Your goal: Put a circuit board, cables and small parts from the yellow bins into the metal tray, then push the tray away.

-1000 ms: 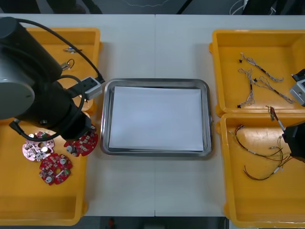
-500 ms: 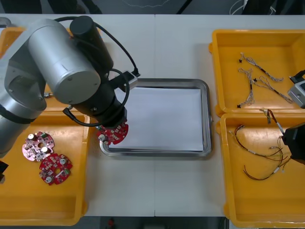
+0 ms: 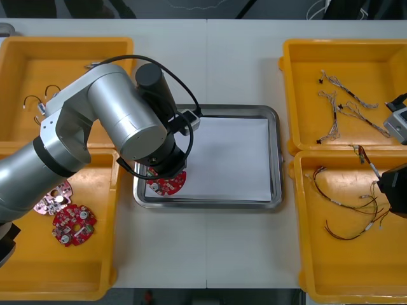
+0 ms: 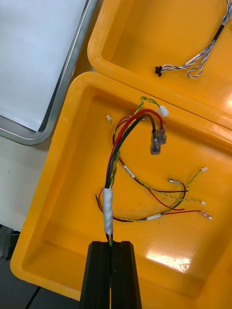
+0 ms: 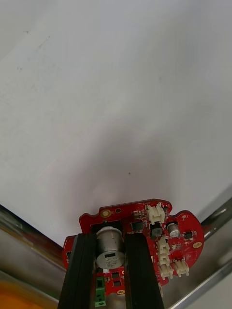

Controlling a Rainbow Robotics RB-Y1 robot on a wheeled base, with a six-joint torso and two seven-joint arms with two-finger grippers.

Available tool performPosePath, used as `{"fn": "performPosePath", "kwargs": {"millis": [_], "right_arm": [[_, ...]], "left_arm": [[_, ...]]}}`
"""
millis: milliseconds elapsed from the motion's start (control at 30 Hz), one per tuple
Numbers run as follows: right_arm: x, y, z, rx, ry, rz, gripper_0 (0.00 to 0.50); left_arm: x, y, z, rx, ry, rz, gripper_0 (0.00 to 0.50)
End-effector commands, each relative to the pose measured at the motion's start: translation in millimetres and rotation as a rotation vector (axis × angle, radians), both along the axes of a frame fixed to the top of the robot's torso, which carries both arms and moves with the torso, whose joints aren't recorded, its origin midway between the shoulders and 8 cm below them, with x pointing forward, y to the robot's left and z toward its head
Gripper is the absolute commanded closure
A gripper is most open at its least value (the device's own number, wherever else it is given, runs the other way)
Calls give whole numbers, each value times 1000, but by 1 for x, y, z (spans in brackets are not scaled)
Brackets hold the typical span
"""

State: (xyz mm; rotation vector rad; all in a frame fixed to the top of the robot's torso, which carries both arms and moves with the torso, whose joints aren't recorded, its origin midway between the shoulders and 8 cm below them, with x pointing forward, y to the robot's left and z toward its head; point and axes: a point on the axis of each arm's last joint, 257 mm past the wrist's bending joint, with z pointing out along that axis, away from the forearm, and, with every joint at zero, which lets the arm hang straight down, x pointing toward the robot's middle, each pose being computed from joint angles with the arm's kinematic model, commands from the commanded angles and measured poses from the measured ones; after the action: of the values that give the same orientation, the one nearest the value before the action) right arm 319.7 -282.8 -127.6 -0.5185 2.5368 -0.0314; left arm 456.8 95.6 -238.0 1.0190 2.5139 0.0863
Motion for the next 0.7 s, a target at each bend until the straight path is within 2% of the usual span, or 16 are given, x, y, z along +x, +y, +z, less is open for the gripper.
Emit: {"fn": "performPosePath", "kwargs": {"millis": [33, 267, 367, 433, 467, 500, 700], "right_arm": [[0, -2, 7, -73, -25, 59, 500], [-1, -3, 7, -85, -25, 74, 500], [-1, -3, 7, -91, -25, 83, 500], [-1, -2, 7, -93, -24, 90, 500], [-1, -1, 7, -93, -25, 95, 500], [0, 0, 8, -100, -26, 106, 500], [2, 18, 11, -147, -22, 202, 500]], "left_arm": [[16, -18, 9, -35, -56, 17, 500], [24, -21, -2, -48, -73, 27, 499], [27, -23, -1, -57, -81, 31, 481], [27, -23, -1, -59, -79, 37, 163], [27, -24, -1, -62, -79, 37, 99], [28, -23, 0, -65, -82, 42, 0], [30, -23, 8, -92, -76, 60, 0]]}}
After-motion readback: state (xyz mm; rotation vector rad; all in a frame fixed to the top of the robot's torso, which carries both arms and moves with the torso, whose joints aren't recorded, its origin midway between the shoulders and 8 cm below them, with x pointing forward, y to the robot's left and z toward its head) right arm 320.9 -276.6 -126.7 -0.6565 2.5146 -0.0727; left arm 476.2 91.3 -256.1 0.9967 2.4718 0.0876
